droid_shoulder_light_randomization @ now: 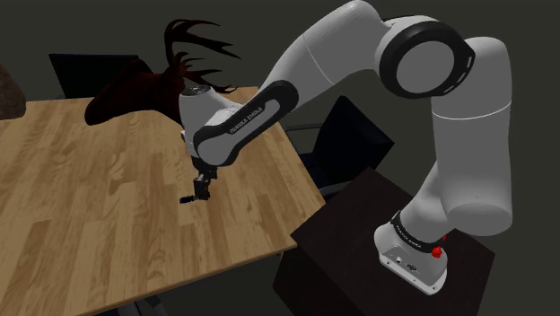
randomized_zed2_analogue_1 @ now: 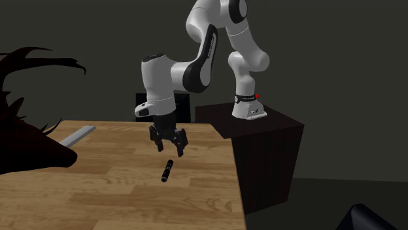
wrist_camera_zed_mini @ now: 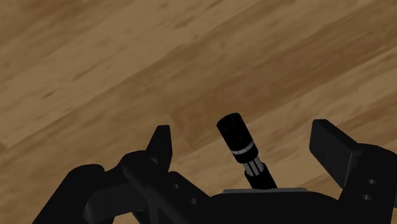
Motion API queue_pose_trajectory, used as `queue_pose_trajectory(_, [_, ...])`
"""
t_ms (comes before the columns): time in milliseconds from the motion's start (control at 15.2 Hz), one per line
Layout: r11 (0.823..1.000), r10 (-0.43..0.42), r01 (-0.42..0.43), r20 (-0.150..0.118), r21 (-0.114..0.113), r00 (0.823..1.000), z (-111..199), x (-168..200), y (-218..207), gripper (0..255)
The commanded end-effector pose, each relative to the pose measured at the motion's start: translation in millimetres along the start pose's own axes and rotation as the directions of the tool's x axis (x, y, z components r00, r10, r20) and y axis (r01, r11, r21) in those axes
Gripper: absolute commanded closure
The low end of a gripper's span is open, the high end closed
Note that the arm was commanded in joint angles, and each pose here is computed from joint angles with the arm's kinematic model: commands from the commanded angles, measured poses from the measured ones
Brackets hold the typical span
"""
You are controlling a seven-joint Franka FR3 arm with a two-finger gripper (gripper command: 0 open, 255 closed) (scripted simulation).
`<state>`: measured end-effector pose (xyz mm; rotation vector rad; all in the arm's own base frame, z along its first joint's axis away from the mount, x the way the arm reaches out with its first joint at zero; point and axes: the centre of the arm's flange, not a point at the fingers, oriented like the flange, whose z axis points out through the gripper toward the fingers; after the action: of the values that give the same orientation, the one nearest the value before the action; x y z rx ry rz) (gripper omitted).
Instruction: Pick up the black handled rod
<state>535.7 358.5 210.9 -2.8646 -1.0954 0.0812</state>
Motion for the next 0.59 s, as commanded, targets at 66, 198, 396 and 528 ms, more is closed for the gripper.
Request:
queue_pose_trajectory(66, [1.0, -0.001, 0.001, 0.0, 0.0, 1.0, 16.6, 0.1, 0.3, 0])
queue_pose_trajectory(198, [1.0, -0.001, 0.001, 0.0, 0.0, 1.0, 24.9, 0.2, 1.0, 0])
queue_pose_trajectory(396, [1.0, -0.001, 0.001, 0.0, 0.0, 1.0, 25.0, 0.1, 1.3, 255])
queue_pose_trajectory(528, [1.0, -0.001, 0.001, 0.0, 0.0, 1.0, 25.1, 0.1, 1.1, 255])
